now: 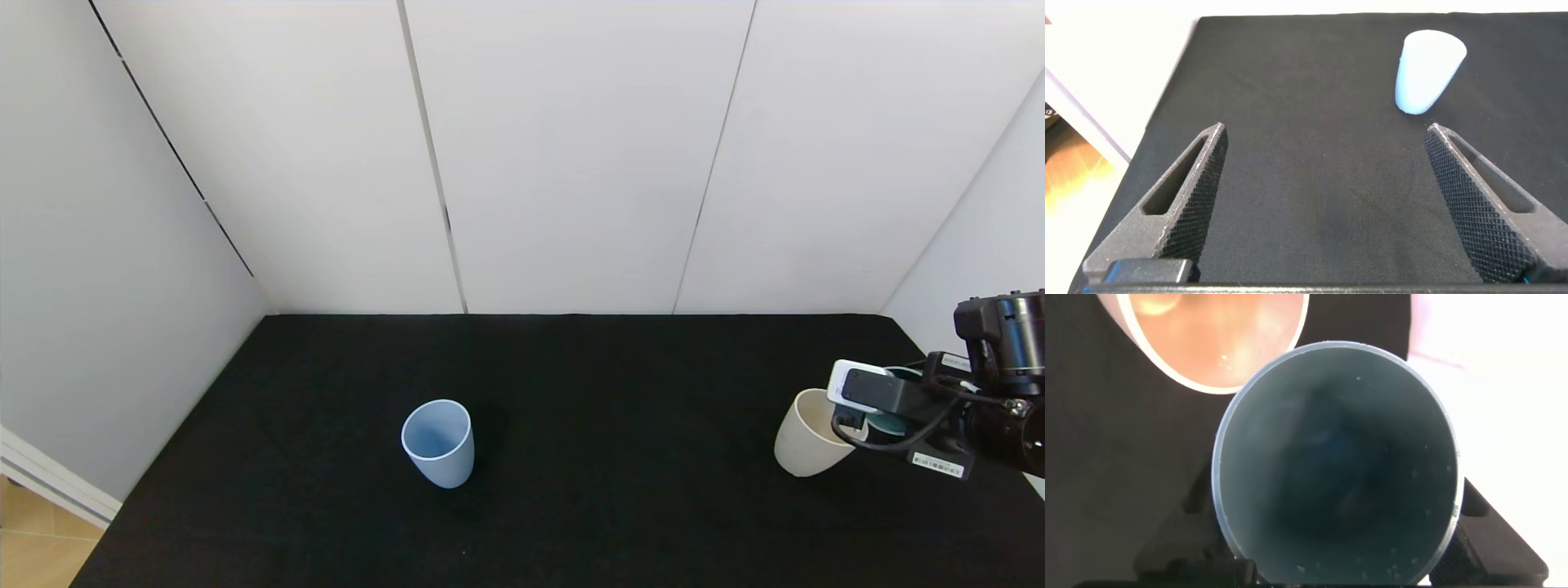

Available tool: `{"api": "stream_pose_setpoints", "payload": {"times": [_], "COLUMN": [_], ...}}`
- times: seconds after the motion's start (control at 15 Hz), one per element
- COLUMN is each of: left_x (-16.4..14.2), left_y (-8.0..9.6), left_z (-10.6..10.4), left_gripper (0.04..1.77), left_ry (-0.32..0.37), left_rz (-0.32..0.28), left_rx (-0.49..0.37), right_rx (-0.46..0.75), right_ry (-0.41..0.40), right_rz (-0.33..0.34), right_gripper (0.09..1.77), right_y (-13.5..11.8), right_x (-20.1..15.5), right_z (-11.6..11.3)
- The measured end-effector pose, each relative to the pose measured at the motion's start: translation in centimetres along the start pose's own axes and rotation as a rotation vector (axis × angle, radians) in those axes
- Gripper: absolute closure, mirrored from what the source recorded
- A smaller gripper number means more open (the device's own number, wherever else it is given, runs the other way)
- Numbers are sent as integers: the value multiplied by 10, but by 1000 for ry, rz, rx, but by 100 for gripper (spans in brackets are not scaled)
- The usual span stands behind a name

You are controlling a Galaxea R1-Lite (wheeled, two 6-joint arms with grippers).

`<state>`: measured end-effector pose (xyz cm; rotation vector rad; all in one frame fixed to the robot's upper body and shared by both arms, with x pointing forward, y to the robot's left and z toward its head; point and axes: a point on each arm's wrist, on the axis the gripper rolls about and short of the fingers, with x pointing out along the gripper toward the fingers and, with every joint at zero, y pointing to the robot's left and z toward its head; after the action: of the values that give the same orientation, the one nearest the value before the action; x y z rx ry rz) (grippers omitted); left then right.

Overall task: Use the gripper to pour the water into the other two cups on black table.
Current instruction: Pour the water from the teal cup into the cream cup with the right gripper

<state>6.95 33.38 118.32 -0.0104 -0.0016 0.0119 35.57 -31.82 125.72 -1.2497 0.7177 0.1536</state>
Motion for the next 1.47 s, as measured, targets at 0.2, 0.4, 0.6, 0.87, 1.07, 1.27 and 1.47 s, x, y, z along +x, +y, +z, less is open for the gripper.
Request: {"api": "stream_pose_setpoints", "payload": {"times": [0.2, 0.4, 0.6, 0.87, 1.07, 1.27, 1.47], "left_x": [0, 0, 0, 0, 0, 0, 0], "left_y": [0, 0, 0, 0, 0, 0, 0], "left_z": [0, 0, 0, 0, 0, 0, 0], "left_gripper": [9, 9, 9, 9, 9, 9, 9], "left_ry": [0, 0, 0, 0, 0, 0, 0], "left_rz": [0, 0, 0, 0, 0, 0, 0], "left_rx": [0, 0, 0, 0, 0, 0, 0], "right_rx": [-57, -107, -166, -246, -280, -310, -339], "right_ry": [-3, 34, 39, 69, 83, 97, 98], "right_rz": [-11, -45, -64, -87, -94, -103, -108], "right_gripper": [63, 63, 63, 63, 63, 63, 63], "right_y": [-4, -9, -15, -20, -21, -23, -24], "right_x": [1, 0, -1, -1, -1, -1, -1], "right_z": [2, 3, 5, 6, 7, 9, 10]}}
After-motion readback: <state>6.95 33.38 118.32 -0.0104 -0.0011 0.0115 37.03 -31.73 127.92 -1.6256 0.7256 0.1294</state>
